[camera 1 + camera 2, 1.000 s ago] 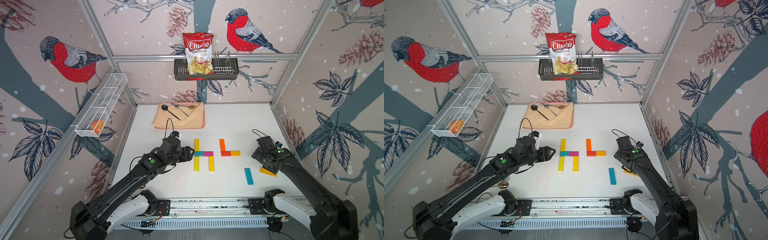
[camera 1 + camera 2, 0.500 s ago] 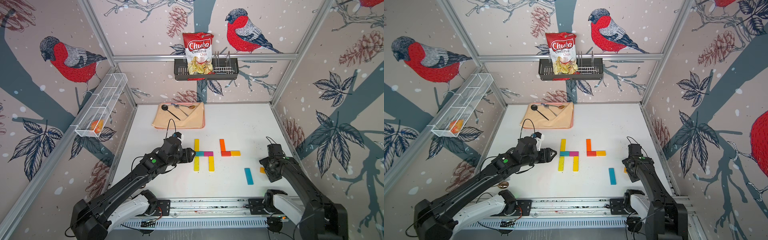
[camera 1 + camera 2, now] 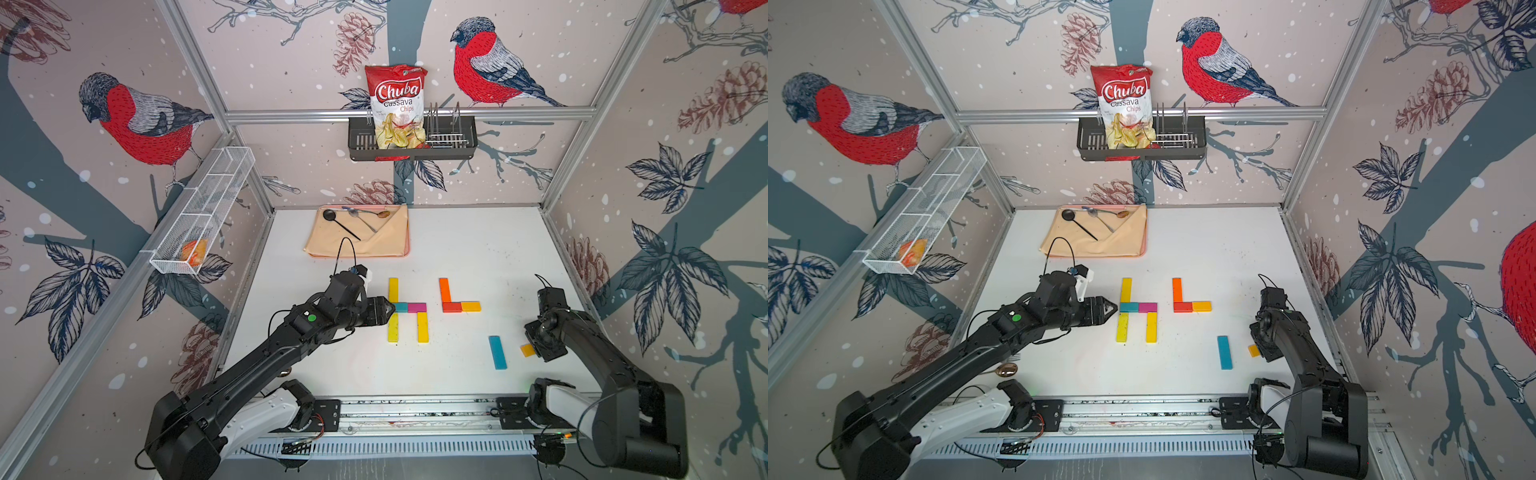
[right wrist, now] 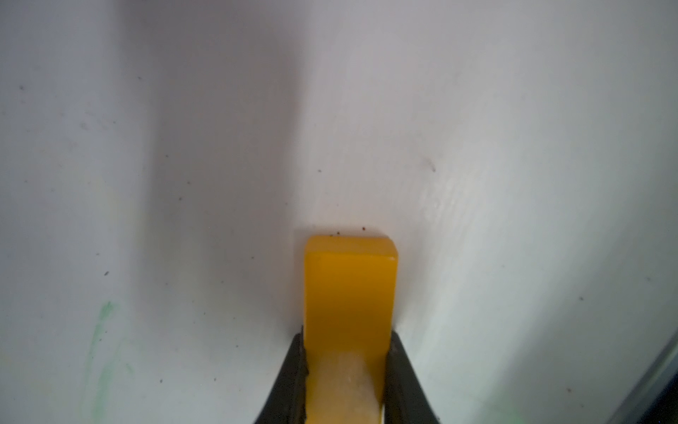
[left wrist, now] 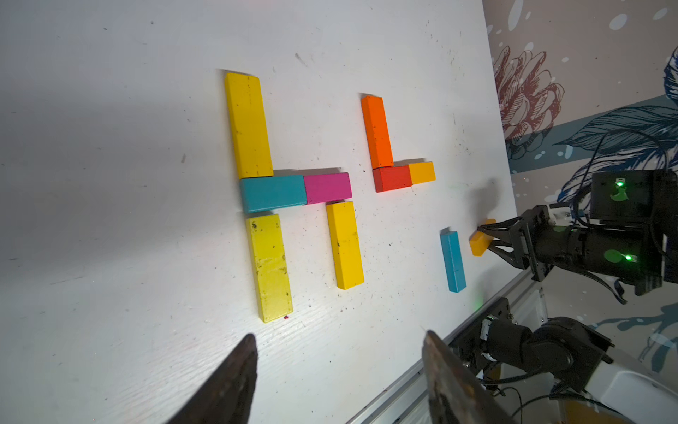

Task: Assemble the letter h with building blocks
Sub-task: Pick up the building block from the center of the board, then assemble the building block at the center of the board.

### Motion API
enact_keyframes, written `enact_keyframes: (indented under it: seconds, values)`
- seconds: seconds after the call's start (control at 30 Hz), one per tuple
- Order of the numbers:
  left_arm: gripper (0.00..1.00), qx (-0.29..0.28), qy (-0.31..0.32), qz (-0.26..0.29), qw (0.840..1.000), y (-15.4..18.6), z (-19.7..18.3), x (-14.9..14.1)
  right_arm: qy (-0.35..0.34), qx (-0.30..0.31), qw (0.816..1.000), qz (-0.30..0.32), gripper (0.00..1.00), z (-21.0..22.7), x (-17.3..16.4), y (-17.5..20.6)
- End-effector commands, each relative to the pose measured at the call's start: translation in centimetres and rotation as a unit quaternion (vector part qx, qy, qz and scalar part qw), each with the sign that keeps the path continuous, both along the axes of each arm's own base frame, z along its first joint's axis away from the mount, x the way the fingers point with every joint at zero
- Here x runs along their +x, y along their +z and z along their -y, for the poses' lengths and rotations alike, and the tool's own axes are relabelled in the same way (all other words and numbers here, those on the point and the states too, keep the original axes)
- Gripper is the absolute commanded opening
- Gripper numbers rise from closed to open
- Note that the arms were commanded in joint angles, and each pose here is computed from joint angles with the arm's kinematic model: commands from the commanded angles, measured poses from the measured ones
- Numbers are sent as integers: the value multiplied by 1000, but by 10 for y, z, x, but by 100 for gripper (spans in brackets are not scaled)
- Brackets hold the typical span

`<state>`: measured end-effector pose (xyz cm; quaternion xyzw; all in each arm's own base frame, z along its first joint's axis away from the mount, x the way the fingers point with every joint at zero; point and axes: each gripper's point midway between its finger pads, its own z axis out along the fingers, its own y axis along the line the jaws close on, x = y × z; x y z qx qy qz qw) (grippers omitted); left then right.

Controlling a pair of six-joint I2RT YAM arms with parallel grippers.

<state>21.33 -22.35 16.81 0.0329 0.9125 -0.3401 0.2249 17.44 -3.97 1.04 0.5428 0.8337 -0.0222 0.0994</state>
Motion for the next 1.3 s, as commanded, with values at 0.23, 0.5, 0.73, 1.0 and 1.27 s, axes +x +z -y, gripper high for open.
enact_keyframes:
  seconds: [0.23,0.5,0.73,1.0,1.27]
  values:
    - [69,-26,-15,-7,1000,9,11,4,222,-50,972,58,14,-57,64,53]
    - [68,44,29,16,998,9,-12,18,426,-97,898,44,12,-150,41,82]
    - [68,58,40,20,997,8,-17,21,553,-24,832,26,12,-244,-2,50]
    - [68,64,51,16,996,0,-24,18,568,-50,821,-36,12,-262,1,6]
    - [68,67,56,16,996,-4,-27,16,563,-42,824,-42,65,-261,6,3]
